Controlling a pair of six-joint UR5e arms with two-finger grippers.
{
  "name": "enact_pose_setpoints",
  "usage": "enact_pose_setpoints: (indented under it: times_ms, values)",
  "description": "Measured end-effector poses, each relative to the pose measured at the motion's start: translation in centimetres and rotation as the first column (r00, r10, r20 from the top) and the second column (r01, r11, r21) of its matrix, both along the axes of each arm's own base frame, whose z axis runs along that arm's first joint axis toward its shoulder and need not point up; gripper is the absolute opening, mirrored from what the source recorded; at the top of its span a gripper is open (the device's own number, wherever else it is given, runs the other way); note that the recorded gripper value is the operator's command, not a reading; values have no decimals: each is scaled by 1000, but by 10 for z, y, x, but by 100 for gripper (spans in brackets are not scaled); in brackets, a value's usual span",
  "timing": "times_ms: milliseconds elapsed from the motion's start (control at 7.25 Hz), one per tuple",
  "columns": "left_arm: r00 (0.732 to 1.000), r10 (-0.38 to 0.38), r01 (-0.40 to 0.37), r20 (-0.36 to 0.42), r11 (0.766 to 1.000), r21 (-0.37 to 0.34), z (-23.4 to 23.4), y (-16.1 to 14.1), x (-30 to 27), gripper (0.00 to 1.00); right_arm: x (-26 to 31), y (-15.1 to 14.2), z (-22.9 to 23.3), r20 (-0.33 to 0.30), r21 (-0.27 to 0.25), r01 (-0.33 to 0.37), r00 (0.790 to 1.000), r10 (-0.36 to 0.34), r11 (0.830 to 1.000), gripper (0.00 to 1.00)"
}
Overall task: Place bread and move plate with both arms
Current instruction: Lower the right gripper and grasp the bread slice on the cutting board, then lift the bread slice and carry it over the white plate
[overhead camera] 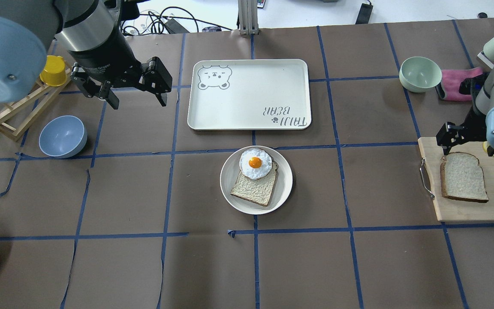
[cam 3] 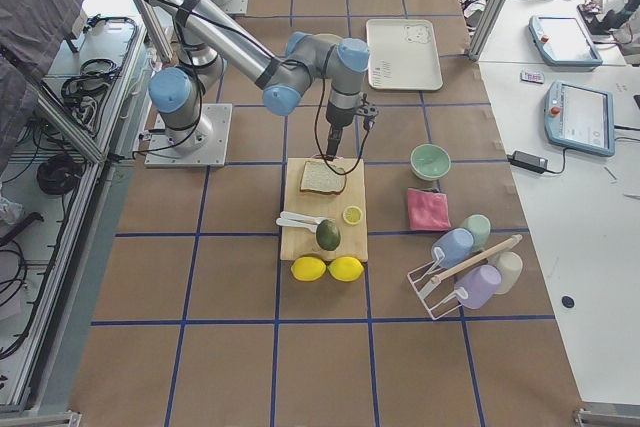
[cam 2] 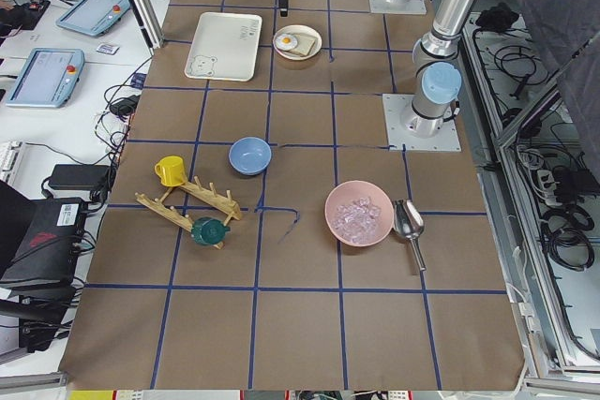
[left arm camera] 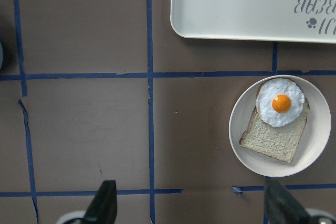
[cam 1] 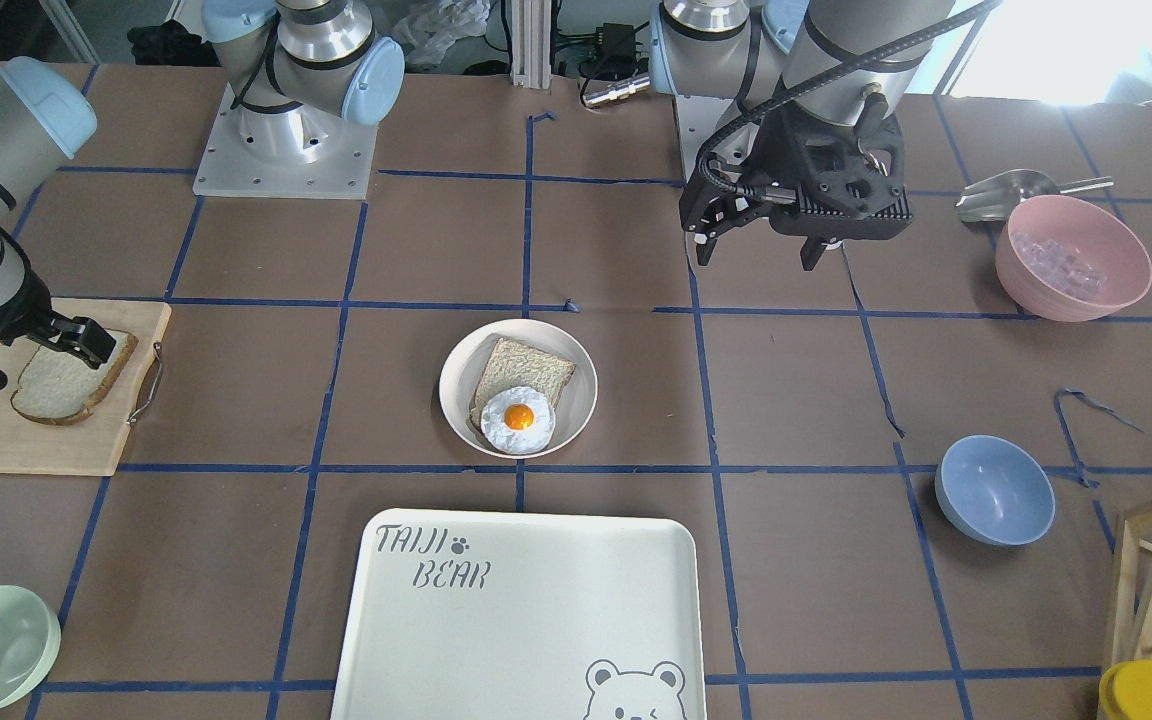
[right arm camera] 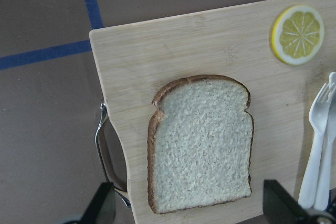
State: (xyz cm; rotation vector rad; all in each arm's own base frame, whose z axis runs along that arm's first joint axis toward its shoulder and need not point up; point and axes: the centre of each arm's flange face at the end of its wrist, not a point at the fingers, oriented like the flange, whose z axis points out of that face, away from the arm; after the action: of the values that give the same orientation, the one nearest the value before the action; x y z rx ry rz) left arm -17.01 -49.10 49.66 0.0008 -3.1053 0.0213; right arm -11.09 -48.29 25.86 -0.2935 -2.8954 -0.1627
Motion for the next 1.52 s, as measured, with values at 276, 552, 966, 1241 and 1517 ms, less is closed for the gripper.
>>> enact_pose_setpoints:
  times_ms: [276, 552, 966, 1241, 1517]
  values:
    - [1000, 0, 0, -2, 1000, -1, 0, 0, 0, 100, -4, -3, -35, -2, 12, 11, 1000, -11, 1000, 100]
    - [1000, 1, -1, -6, 1000, -1, 1, 0, 0, 100, -7, -6, -53, -3, 25, 15, 1000, -15, 1000, 95]
    - [1000, 1, -1, -6, 1000, -2, 1, 1, 0, 100, -13, -3, -66, 8, 51, 18, 1000, -19, 999, 86]
    - [1000, 1, -1, -5, 1000, -2, 1, 1, 0, 100, -12, 2, -72, 15, 65, 19, 1000, -20, 998, 76]
    - [1000, 0, 0, -5, 1000, -1, 1, 1, -1, 100, -14, 4, -74, 17, 72, 21, 1000, -23, 997, 42]
